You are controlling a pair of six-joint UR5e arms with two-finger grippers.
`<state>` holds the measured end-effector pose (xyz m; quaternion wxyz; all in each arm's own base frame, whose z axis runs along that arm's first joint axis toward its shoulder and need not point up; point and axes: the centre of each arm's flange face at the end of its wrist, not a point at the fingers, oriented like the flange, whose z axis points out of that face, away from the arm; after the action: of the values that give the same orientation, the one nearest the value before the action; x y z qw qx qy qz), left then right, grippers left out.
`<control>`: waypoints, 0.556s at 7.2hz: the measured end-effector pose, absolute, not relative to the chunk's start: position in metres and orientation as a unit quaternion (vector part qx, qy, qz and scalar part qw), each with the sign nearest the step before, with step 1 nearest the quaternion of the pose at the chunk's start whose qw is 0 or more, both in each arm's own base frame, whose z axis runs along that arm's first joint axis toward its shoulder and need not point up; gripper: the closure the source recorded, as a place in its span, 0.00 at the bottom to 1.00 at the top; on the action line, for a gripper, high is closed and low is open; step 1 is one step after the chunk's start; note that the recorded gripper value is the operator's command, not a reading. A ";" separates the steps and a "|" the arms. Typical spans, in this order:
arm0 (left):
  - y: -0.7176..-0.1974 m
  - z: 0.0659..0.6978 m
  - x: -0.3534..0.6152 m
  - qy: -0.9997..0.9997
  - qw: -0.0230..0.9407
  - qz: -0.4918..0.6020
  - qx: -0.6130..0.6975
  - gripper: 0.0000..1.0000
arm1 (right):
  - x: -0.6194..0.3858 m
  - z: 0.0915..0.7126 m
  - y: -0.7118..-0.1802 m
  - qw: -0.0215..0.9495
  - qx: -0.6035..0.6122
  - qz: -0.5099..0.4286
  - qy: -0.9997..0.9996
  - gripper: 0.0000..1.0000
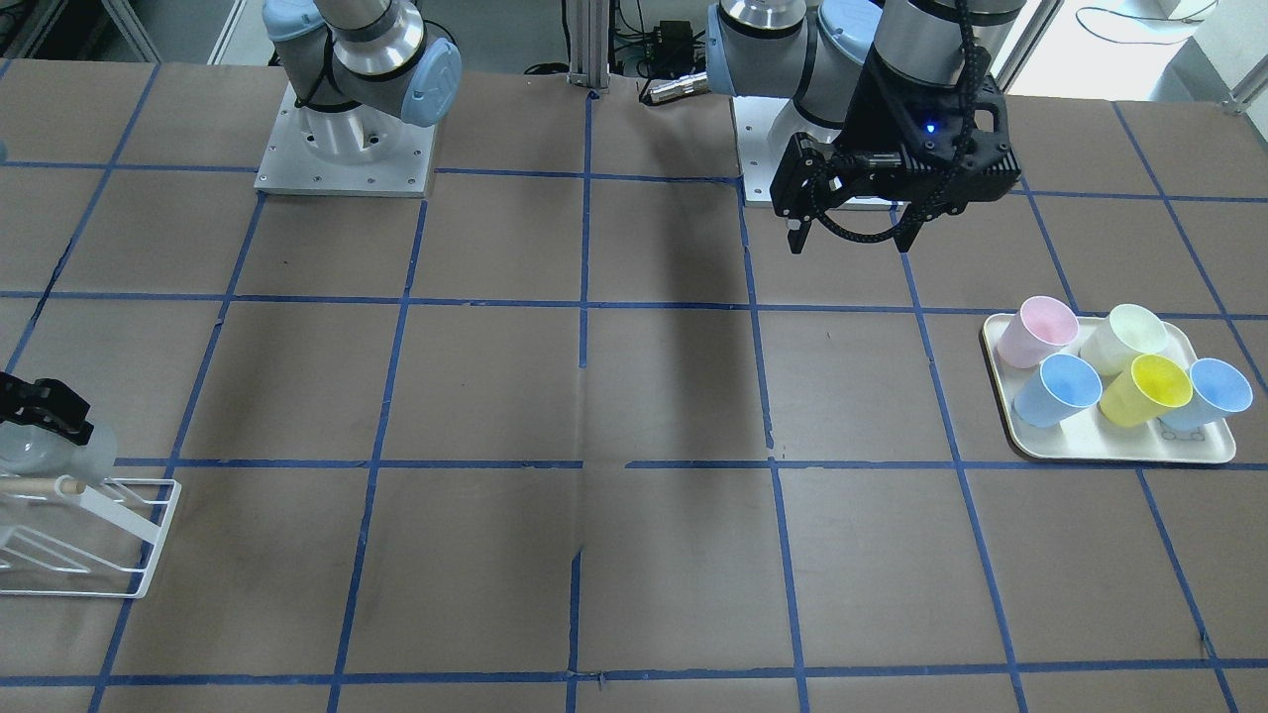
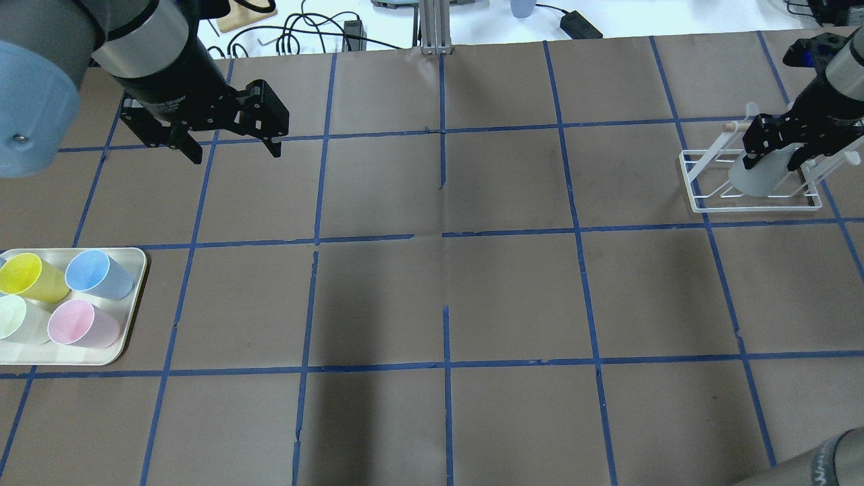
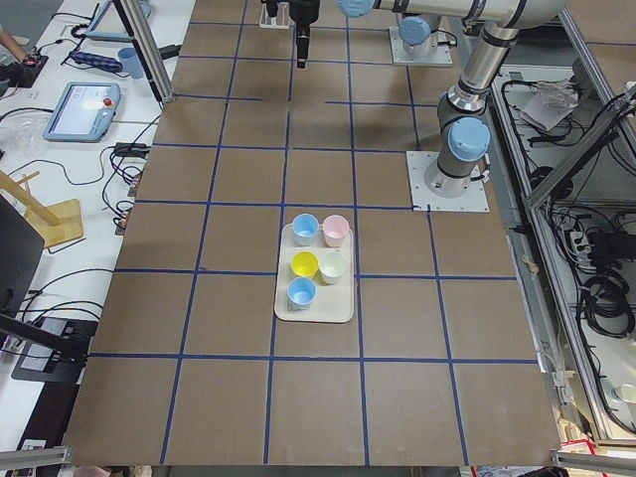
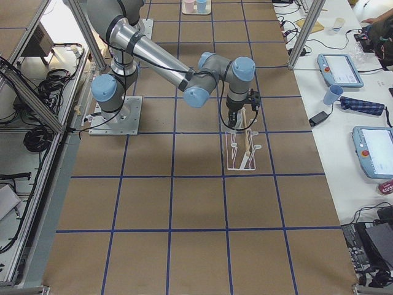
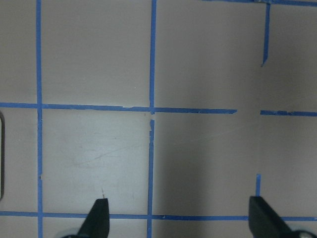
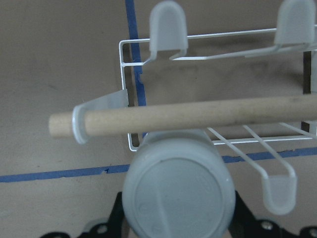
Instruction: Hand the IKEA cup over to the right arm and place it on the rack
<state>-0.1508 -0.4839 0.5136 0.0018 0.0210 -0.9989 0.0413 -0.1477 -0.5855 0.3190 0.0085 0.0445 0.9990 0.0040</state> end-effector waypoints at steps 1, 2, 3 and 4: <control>-0.485 0.514 -0.151 -0.999 0.005 0.041 0.023 0.00 | -0.148 0.317 -0.586 0.009 0.044 0.006 0.999 0.15; -0.485 0.514 -0.151 -0.999 0.008 0.041 0.024 0.00 | -0.148 0.317 -0.586 0.009 0.044 0.006 0.999 0.03; -0.484 0.513 -0.151 -0.999 0.009 0.041 0.025 0.00 | -0.148 0.317 -0.586 0.009 0.044 0.006 0.999 0.00; -0.483 0.513 -0.151 -0.999 0.010 0.042 0.025 0.00 | -0.148 0.317 -0.586 0.009 0.044 0.006 0.999 0.00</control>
<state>-0.1512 -0.4827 0.5130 0.0098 0.0248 -0.9988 0.0417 -0.1480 -0.5861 0.3169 0.0090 0.0440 0.9990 0.0059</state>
